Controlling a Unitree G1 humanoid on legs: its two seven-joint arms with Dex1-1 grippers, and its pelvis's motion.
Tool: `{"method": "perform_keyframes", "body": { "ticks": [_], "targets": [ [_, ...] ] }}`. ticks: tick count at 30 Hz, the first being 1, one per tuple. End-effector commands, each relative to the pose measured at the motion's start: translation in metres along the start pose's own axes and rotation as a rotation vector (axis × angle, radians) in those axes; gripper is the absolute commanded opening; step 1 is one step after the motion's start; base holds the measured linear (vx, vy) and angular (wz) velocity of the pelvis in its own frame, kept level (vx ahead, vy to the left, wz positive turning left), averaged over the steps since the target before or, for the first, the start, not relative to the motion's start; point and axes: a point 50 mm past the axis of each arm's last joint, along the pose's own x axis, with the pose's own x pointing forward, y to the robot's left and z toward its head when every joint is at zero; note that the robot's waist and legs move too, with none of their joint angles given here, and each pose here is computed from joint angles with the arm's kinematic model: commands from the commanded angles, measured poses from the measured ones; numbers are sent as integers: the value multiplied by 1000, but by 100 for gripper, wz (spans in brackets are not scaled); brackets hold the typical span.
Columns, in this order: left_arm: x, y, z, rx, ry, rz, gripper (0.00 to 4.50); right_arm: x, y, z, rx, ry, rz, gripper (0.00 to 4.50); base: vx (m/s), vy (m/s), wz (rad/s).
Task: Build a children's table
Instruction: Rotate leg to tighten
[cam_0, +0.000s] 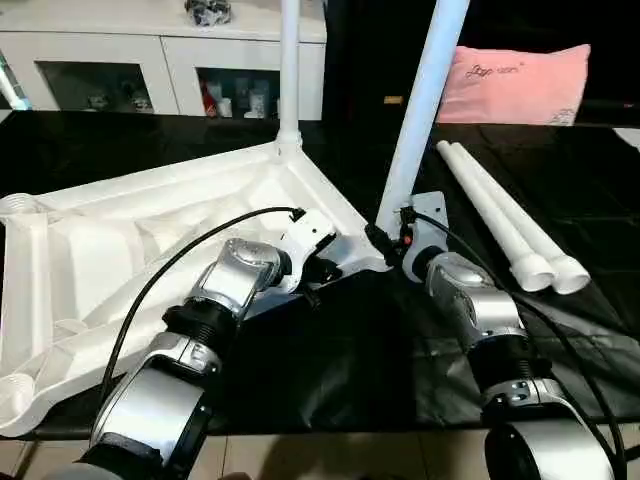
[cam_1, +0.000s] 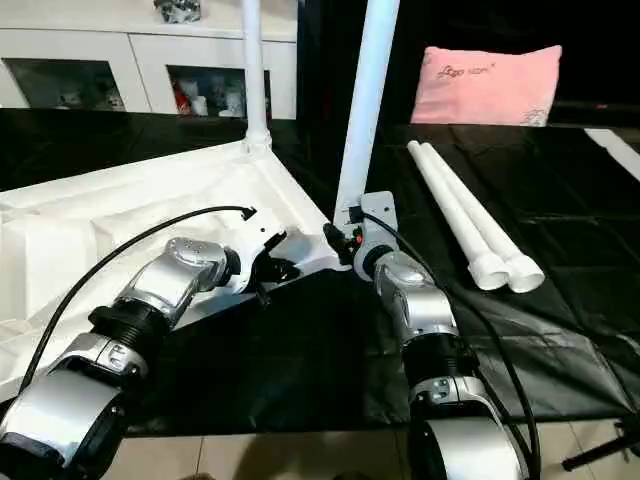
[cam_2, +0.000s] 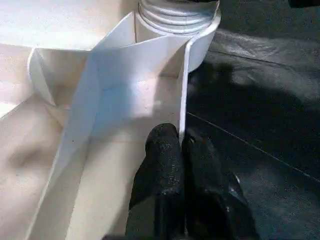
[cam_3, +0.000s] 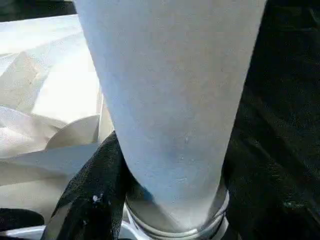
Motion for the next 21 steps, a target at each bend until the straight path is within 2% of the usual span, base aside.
{"method": "perform_keyframes", "body": {
  "ticks": [1,2,3,4,6,9,11,14,16,18,19,21],
  "targets": [
    [-2,-5,39,104,-148,4,0,5,40,-29,41,79,178,296,0,0,0],
    [-4,-4,37,102,-147,4,0,5,38,-29,32,74,172,314,0,0,0],
    [-8,-1,32,129,-140,-3,0,1,32,-29,2,53,166,318,0,0,0],
    [-8,-1,32,129,-140,-3,0,1,32,-29,2,53,166,318,0,0,0],
    [-13,2,24,147,-121,-16,0,-4,24,-28,-7,25,179,356,0,0,0],
    [-19,6,15,151,-98,-35,0,-13,15,-26,-32,-11,221,364,0,0,0],
    [-26,9,7,173,-76,-75,0,-26,5,-24,-74,-42,295,398,0,0,0],
    [-31,10,2,202,-62,-106,0,-35,-1,-22,-113,-55,357,412,0,0,0],
    [-37,11,-4,238,-39,-158,0,-46,-9,-18,-153,-62,434,446,0,0,0],
    [-40,11,-7,251,-27,-178,0,-52,-12,-16,-172,-61,466,449,0,0,0],
    [-44,11,-12,289,-19,-235,0,-62,-20,-11,-229,-51,534,449,0,0,0],
    [-47,10,-14,304,-17,-271,0,-66,-23,-8,-261,-45,558,449,0,0,0]
  ]
}}
